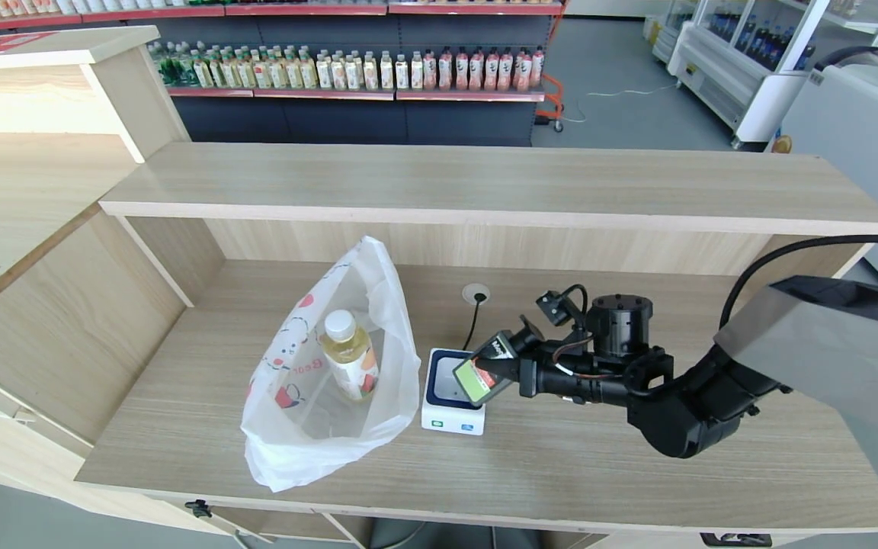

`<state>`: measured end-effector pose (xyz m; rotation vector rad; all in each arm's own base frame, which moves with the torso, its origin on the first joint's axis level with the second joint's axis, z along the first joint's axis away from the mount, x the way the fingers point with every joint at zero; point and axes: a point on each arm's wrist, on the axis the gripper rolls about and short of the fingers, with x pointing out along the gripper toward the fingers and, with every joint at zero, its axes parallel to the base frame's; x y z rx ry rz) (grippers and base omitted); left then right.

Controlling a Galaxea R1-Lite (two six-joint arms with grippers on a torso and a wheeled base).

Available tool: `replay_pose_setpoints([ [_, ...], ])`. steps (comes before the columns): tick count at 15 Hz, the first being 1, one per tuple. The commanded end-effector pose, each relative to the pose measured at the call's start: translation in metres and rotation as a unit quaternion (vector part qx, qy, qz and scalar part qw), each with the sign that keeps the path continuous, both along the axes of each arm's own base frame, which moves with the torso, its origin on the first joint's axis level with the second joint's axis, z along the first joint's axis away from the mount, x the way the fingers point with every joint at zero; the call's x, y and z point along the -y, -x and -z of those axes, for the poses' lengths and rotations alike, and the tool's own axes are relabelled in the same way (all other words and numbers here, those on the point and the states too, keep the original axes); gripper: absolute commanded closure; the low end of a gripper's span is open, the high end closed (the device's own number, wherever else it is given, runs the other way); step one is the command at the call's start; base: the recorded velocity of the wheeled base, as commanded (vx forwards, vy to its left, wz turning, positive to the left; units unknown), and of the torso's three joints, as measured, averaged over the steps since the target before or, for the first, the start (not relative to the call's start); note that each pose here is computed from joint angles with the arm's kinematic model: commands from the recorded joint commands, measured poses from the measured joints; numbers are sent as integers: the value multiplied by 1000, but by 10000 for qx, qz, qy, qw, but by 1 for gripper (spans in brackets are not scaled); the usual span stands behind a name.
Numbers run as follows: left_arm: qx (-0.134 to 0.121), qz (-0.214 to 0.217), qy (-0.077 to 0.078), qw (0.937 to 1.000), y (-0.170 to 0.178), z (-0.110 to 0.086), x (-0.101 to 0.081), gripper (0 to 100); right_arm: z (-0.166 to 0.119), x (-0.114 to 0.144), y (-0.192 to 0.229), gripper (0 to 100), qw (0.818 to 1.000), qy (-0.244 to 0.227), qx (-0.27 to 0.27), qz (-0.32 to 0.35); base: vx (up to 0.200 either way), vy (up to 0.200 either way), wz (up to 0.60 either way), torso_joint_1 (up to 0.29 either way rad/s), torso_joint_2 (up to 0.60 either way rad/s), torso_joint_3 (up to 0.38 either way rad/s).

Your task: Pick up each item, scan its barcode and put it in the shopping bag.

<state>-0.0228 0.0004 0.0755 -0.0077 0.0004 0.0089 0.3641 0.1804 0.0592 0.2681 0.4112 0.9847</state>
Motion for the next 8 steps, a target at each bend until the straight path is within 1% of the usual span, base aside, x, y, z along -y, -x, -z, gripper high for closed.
replay_pose_setpoints([
  [1,2,-1,0,10000,0,0,0,0,14,-9,-4,100,10000,-42,-29,-71,0,0,0,0,0,0],
  [2,2,-1,0,10000,0,0,0,0,17,-14,-3,100,9999,-85,-5,-110,0,0,0,0,0,0],
  [5,2,-1,0,10000,0,0,0,0,31,-24,-10,100,9999,-42,73,127,0,0,0,0,0,0],
  [8,2,-1,0,10000,0,0,0,0,34,-26,-14,100,9998,-47,87,182,0,0,0,0,0,0],
])
